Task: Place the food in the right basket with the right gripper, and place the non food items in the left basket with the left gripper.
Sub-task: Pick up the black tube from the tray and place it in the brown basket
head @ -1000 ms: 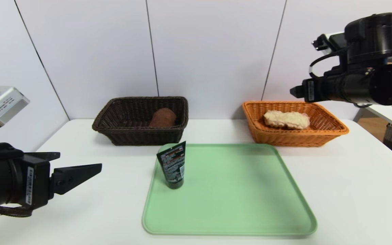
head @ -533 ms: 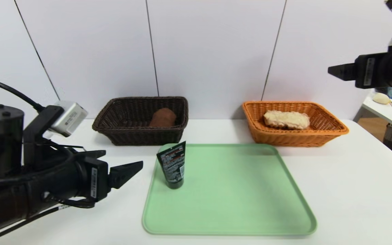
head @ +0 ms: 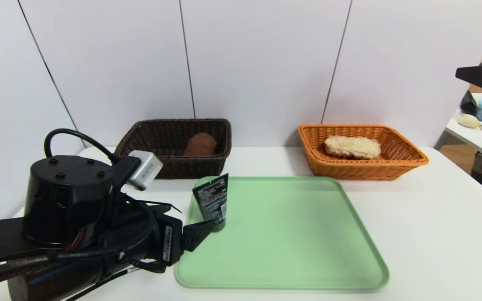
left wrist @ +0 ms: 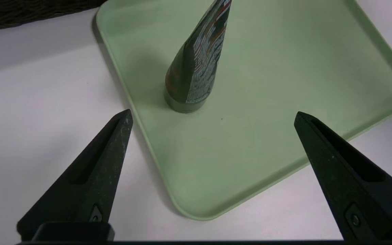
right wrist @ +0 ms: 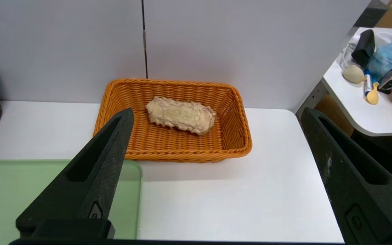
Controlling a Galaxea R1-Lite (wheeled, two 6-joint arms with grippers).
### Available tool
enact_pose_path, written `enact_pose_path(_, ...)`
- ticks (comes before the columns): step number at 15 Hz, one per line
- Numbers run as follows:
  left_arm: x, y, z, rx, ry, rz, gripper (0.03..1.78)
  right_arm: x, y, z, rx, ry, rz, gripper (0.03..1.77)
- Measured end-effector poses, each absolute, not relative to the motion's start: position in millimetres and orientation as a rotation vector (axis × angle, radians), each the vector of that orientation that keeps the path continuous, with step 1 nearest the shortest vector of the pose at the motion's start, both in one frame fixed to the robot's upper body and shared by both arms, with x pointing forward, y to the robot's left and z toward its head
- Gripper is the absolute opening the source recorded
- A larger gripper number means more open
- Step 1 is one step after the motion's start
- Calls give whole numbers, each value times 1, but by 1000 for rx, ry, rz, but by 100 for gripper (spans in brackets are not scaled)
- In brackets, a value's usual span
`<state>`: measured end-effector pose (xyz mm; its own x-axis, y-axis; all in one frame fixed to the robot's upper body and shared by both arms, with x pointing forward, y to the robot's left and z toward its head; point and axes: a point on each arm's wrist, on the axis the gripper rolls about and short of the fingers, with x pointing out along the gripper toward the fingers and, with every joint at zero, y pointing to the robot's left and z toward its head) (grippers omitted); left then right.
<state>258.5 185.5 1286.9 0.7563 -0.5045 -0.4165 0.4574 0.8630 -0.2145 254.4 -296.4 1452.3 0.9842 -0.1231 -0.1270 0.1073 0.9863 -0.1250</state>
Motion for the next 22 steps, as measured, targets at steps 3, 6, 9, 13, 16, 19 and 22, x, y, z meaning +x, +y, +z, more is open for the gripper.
enact_pose_path(3,271,173,1276,-132,449,-500,169,249,-298,1454,-113,121,-117,169)
enact_pose_path(6,278,164,1263,-136,463,-480,169,244,-300,1456,-110,112,-113,169)
enact_pose_path(9,282,160,1254,-122,485,-471,169,241,-300,1457,-110,107,-106,169)
enact_pose_path(13,288,154,1250,-129,470,-469,169,237,-300,1458,-106,102,-103,169)
enact_pose_path(16,293,150,1245,-136,446,-456,169,233,-301,1457,-111,117,-100,169)
enact_pose_path(19,300,144,1240,-152,411,-455,169,228,-302,1457,-107,110,-94,169)
enact_pose_path(22,306,138,1233,-148,392,-422,169,222,-303,1457,-104,102,-88,169)
